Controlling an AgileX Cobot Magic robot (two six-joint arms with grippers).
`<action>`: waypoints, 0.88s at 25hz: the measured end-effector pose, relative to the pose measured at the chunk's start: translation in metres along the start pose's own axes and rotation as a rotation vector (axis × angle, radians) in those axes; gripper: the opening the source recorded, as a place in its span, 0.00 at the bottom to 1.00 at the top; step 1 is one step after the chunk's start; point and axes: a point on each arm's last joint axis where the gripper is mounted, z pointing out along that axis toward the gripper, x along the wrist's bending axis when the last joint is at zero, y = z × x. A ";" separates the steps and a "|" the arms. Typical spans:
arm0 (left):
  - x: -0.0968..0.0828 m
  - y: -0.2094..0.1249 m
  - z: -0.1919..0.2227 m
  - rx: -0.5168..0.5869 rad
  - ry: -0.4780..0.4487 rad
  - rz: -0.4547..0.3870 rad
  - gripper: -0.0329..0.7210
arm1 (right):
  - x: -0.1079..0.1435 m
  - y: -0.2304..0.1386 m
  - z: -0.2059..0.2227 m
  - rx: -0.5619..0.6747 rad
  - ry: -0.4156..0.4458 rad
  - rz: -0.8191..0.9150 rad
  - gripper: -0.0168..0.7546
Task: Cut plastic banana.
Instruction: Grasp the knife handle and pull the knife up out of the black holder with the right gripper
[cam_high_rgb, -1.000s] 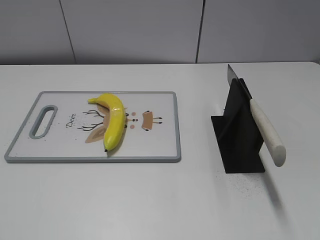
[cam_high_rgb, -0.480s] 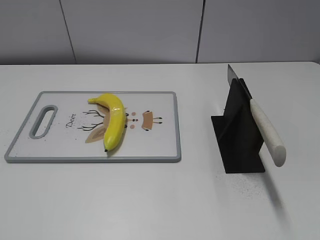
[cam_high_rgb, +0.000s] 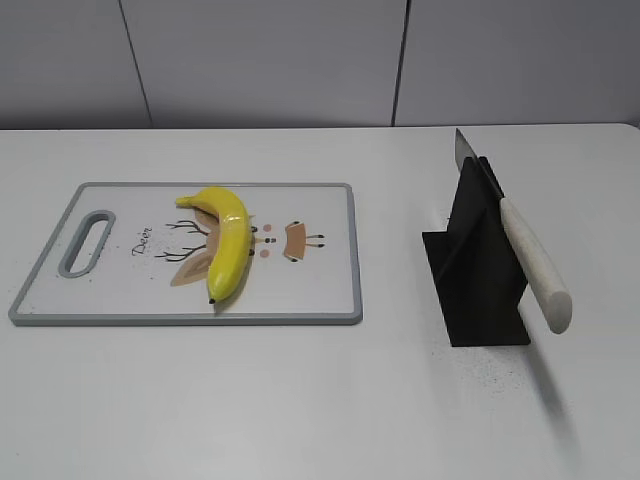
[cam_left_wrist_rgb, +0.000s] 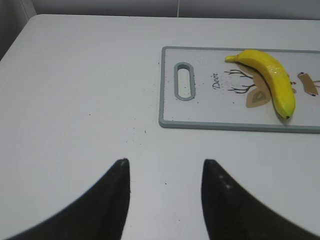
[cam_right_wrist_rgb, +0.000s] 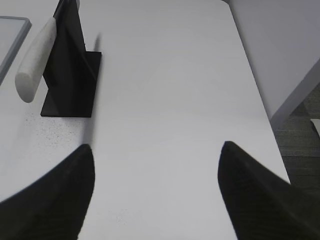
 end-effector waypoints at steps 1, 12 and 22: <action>0.000 0.000 0.000 0.000 0.000 0.000 0.62 | 0.000 0.000 0.000 0.000 0.000 0.000 0.77; 0.000 0.000 0.000 0.000 0.002 0.001 0.76 | 0.000 0.000 0.000 0.000 0.000 0.000 0.77; 0.000 0.000 0.000 0.001 0.005 0.003 0.95 | 0.001 0.008 0.011 0.093 0.008 0.005 0.89</action>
